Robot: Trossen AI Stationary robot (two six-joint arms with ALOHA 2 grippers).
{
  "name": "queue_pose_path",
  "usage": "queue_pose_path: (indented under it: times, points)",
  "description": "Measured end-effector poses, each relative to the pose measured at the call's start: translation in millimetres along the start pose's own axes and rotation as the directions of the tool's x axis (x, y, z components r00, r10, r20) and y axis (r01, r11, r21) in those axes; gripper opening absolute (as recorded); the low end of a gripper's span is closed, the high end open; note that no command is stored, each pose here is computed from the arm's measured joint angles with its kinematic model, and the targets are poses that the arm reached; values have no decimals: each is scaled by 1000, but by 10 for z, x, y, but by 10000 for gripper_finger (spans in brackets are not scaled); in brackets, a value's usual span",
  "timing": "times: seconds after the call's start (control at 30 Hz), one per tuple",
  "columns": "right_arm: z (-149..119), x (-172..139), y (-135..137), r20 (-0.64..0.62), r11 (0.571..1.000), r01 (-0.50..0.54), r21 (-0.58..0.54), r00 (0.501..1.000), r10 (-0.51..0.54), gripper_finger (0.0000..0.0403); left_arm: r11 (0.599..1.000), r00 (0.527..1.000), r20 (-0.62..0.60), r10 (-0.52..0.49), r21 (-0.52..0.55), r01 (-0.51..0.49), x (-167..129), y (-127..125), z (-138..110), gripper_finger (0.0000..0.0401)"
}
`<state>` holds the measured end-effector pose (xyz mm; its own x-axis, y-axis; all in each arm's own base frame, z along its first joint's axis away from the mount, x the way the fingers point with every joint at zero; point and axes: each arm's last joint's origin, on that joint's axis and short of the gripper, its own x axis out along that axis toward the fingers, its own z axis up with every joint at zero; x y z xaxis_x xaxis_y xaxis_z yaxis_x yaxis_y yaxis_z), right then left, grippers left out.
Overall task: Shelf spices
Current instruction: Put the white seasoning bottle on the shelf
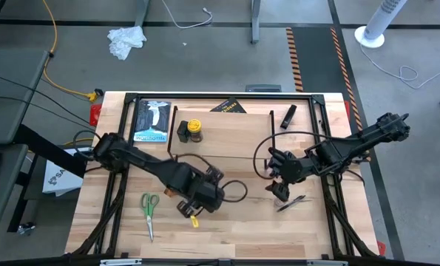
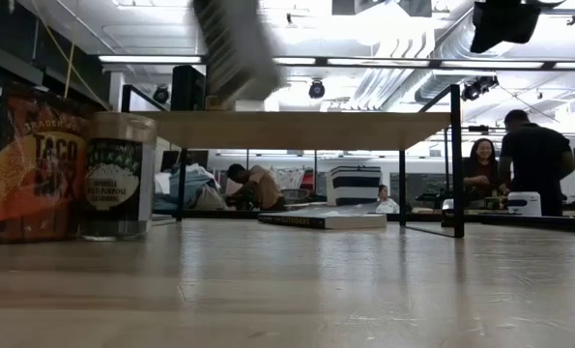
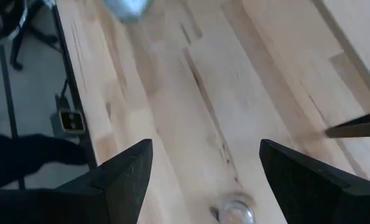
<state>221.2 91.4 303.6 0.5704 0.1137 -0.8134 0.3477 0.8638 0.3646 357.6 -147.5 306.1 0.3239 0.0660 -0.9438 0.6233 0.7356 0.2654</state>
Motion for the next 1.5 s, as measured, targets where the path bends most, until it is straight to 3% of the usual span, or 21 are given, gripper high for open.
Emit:
queue_pose_path:
  times: [0.1, 0.27, 0.63, 0.9, 1.03, 1.2, 1.33, 1.5]
  points:
    - [-17, -1, -9, -30, 1000, -4, -31, 1000, 3, 293, 991, 990, 64, 128, -44, -126, -324, 175, 54, 184]
    - [-23, -30, -8, -44, 997, -32, -69, 999, 29, 293, 959, 963, 50, 266, -112, -259, -649, 430, -33, 184]
    - [-21, -184, -35, -5, 997, -75, -36, 997, 75, 293, 899, 904, -115, 411, -113, -423, -839, 800, -321, 184]
    - [-19, -195, -34, 0, 994, -81, 72, 997, 81, 293, 870, 925, -212, 314, -326, -370, -817, 1155, -680, 184]
    - [-5, -196, -18, 14, 990, -98, 100, 995, 97, 293, 857, 964, -164, 210, -444, -262, -787, 1284, -798, 184]
    - [28, -201, 13, 49, 986, -133, 103, 991, 128, 293, 839, 967, -173, 187, -484, -249, -765, 1423, -930, 185]
    - [45, -205, 30, 68, 983, -152, 104, 987, 145, 293, 849, 969, -176, 172, -472, -237, -756, 1520, -1031, 206]
    - [55, -206, 41, 79, 981, -163, 105, 985, 155, 293, 845, 980, -158, 122, -502, -186, -695, 1634, -1129, 203]
